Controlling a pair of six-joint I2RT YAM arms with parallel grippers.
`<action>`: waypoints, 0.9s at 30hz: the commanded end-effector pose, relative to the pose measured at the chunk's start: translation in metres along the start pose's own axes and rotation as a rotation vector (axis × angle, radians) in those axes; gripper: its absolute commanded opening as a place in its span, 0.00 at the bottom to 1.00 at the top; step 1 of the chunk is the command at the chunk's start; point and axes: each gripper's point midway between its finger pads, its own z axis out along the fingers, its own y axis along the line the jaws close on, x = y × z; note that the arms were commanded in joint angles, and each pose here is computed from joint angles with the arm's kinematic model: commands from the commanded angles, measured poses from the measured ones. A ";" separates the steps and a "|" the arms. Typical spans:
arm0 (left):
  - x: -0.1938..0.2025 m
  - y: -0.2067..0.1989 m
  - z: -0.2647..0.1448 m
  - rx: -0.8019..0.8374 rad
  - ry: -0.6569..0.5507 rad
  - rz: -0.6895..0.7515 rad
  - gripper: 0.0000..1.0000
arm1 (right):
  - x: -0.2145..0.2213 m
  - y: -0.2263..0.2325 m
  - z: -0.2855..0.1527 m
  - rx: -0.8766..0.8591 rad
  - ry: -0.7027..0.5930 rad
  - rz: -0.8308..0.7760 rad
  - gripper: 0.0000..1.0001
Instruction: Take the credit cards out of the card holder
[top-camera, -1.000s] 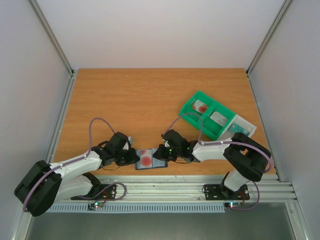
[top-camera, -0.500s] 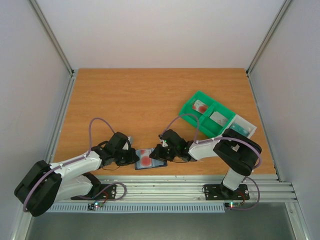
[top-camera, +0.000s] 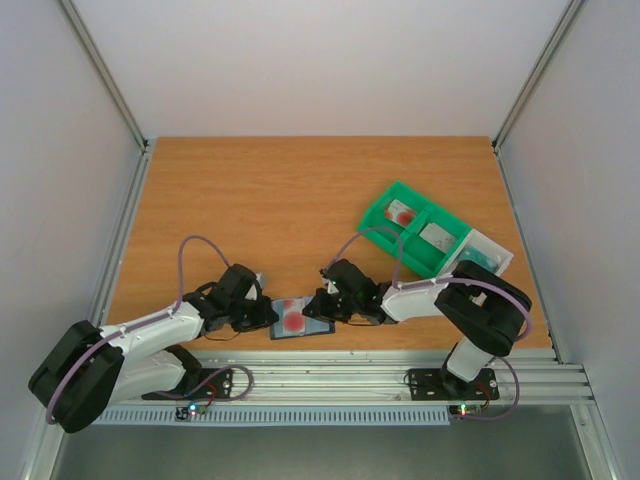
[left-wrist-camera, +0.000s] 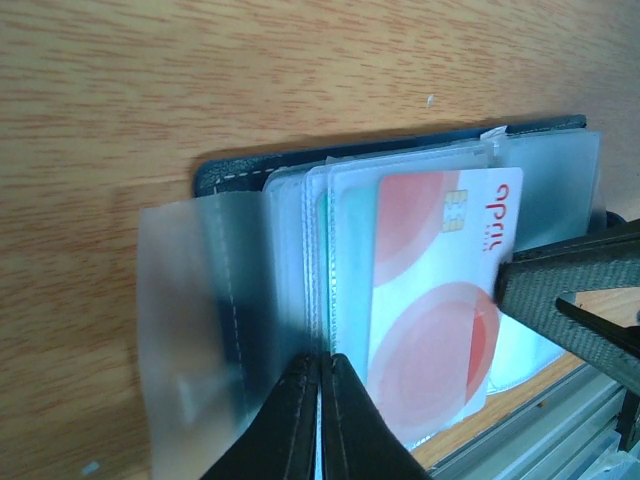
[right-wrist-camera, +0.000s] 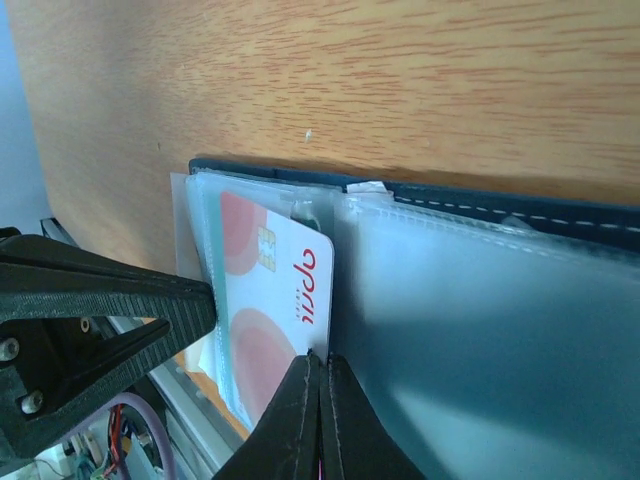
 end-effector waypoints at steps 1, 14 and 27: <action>0.008 0.015 0.001 -0.050 0.013 -0.004 0.05 | -0.003 -0.013 -0.012 0.045 -0.033 -0.008 0.01; 0.007 0.015 0.000 -0.051 0.012 -0.002 0.05 | -0.006 -0.015 -0.021 0.048 -0.049 -0.009 0.01; 0.000 -0.002 -0.010 -0.018 0.000 0.011 0.12 | -0.008 -0.015 -0.036 0.015 -0.062 -0.007 0.01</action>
